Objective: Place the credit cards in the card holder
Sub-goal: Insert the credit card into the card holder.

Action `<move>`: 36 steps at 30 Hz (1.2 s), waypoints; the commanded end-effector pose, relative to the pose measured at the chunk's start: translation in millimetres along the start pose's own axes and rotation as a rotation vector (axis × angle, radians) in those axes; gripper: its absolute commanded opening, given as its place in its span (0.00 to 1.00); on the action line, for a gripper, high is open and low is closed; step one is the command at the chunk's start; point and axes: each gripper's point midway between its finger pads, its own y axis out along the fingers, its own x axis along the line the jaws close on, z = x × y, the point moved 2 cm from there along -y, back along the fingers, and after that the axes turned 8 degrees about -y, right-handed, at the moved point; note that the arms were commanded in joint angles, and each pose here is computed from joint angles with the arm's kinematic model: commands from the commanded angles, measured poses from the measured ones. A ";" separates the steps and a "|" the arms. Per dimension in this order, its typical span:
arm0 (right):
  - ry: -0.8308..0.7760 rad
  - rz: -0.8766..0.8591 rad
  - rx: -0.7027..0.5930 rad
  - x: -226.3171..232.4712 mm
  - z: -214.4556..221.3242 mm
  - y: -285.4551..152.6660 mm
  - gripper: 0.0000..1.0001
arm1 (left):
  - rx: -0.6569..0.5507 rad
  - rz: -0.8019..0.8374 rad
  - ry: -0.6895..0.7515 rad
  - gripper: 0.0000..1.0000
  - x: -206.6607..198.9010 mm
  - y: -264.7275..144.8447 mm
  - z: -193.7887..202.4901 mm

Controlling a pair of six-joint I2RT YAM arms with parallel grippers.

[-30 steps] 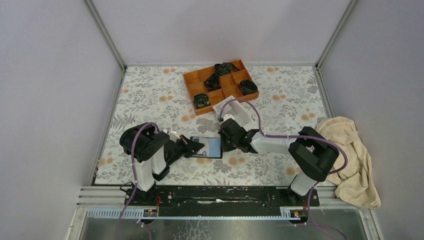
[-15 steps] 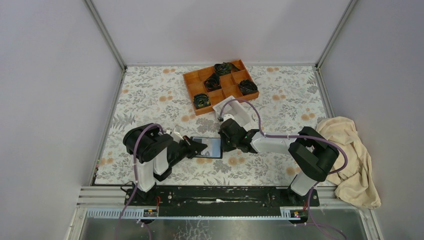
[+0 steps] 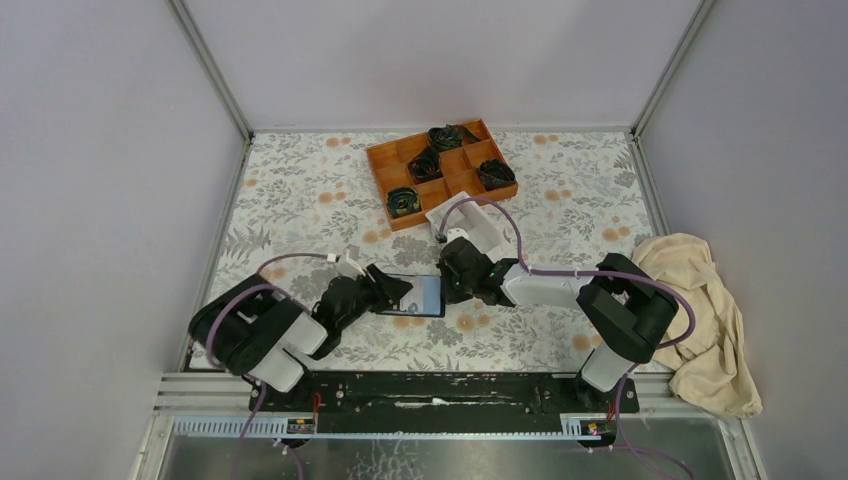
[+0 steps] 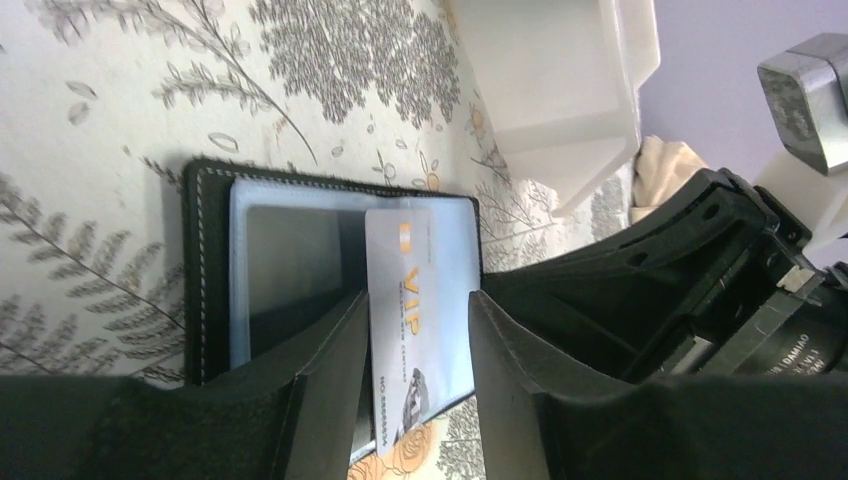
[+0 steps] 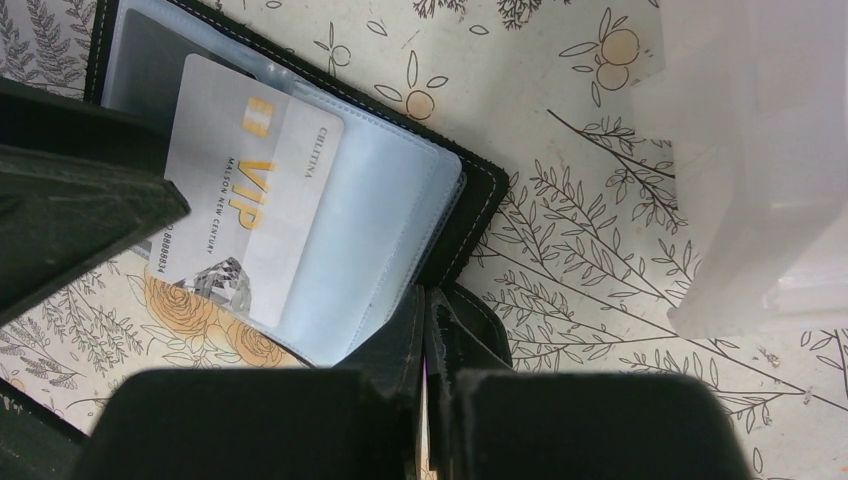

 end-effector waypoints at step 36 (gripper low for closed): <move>-0.005 0.032 0.026 -1.7 11.1 8.0 0.00 | 0.024 -0.278 0.429 0.00 6.9 -3.9 -3.2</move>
